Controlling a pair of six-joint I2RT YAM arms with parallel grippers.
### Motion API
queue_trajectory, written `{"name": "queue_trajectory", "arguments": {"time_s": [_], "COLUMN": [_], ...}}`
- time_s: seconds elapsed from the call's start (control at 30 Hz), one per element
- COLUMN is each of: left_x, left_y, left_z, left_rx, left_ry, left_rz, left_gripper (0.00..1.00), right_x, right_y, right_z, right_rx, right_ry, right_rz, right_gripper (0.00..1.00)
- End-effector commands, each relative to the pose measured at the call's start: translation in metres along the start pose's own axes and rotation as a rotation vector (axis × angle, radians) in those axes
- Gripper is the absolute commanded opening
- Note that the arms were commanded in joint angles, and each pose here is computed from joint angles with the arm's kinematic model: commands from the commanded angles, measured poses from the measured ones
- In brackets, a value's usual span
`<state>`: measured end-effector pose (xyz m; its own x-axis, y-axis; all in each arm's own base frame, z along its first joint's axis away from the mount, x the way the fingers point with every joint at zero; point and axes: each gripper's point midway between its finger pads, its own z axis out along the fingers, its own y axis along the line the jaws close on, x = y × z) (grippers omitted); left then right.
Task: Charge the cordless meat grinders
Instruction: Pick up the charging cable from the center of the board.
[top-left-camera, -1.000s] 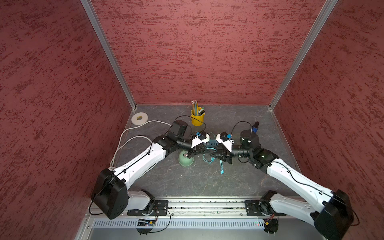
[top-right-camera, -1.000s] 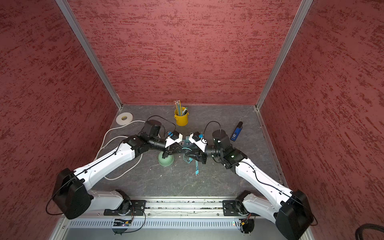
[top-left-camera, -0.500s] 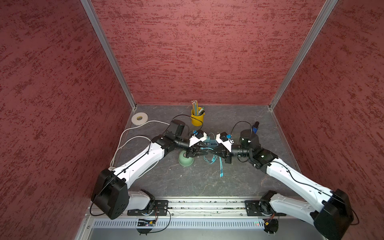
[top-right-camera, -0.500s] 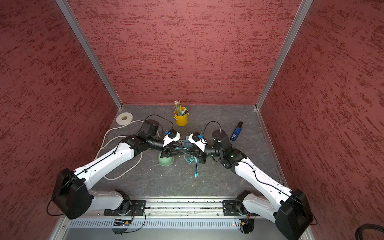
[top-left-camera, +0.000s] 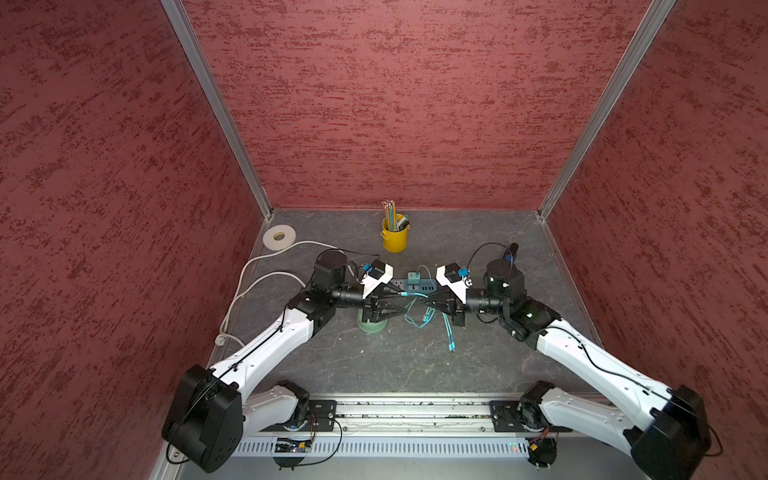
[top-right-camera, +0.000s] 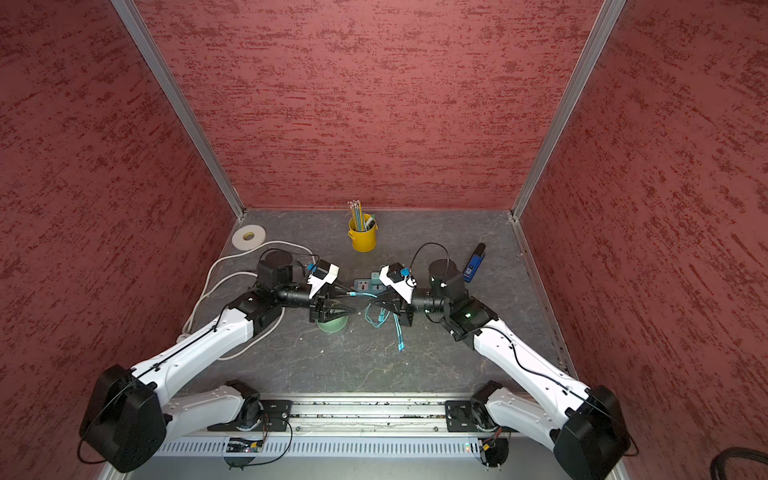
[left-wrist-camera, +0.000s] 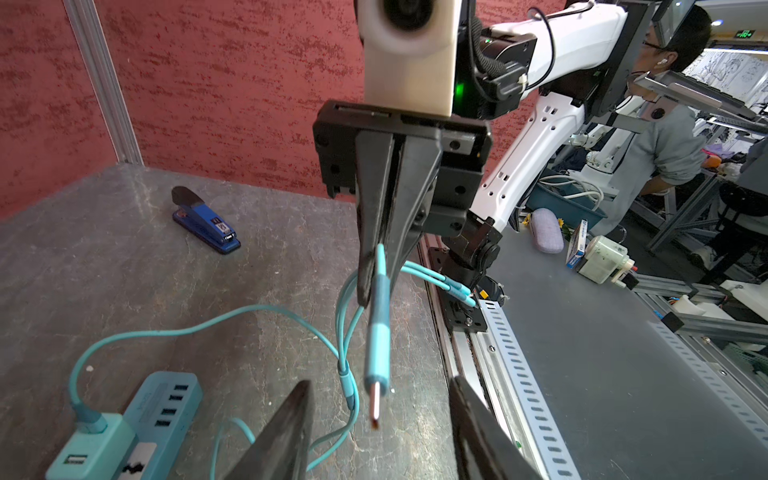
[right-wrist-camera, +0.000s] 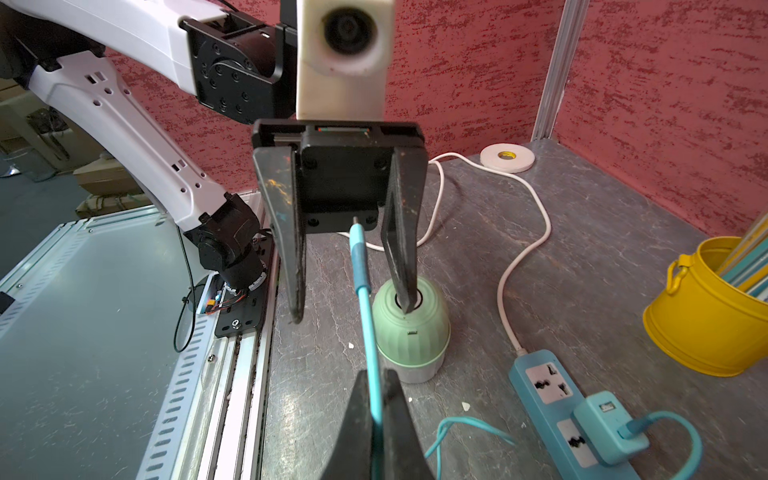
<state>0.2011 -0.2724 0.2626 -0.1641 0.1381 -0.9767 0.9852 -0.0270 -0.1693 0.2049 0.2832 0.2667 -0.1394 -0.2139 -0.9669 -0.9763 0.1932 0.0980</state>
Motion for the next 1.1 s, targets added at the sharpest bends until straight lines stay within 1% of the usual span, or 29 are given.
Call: {"name": "queue_trajectory", "arguments": {"time_s": [0.0,0.13,0.3,0.37,0.63,0.73,0.8,0.83,0.87,0.97,1.07], "left_x": [-0.017,-0.018,-0.019,-0.019,-0.018,-0.017,-0.016,-0.015,-0.015,-0.014,-0.013], "left_y": [-0.001,0.001,0.001,0.002,0.003,0.004,0.004,0.005,0.005,0.005,0.007], "left_z": [-0.004,-0.005,-0.005,-0.006,-0.006,-0.006,-0.005,-0.005,-0.005,-0.004,-0.003], "left_rx": [-0.004,-0.012,-0.012,-0.014,-0.012,-0.011,-0.011,-0.009,-0.008,0.001,0.007], "left_ry": [-0.049,-0.051,-0.053,-0.053,-0.044,-0.037,-0.036,-0.034,-0.032,-0.028,-0.026], "left_rz": [0.036,0.036,0.037,0.038,0.029,0.02,0.016,0.011,0.006,-0.006,-0.016], "left_gripper": [0.47,0.39,0.25,0.22,0.01,0.0,0.0,0.0,0.0,0.0,0.0], "right_x": [0.005,0.006,0.006,0.009,0.015,0.009,0.0,-0.008,-0.014,-0.028,-0.028], "right_y": [0.001,0.001,0.001,0.0,-0.004,-0.008,-0.009,-0.007,-0.005,0.002,0.005], "right_z": [0.001,0.001,0.001,0.002,0.004,0.004,0.003,0.002,0.002,0.002,0.007], "right_rx": [-0.014,-0.015,-0.017,-0.018,-0.007,0.016,0.02,0.014,0.002,-0.052,-0.096], "right_ry": [0.006,0.008,0.009,0.019,0.05,0.037,0.011,-0.012,-0.035,-0.078,-0.079], "right_rz": [0.019,0.028,0.035,0.043,0.051,0.043,0.03,0.022,0.014,-0.006,-0.005], "right_gripper": [0.0,0.0,0.0,0.0,0.0,0.0,0.28,0.36,0.41,0.43,0.41]}}
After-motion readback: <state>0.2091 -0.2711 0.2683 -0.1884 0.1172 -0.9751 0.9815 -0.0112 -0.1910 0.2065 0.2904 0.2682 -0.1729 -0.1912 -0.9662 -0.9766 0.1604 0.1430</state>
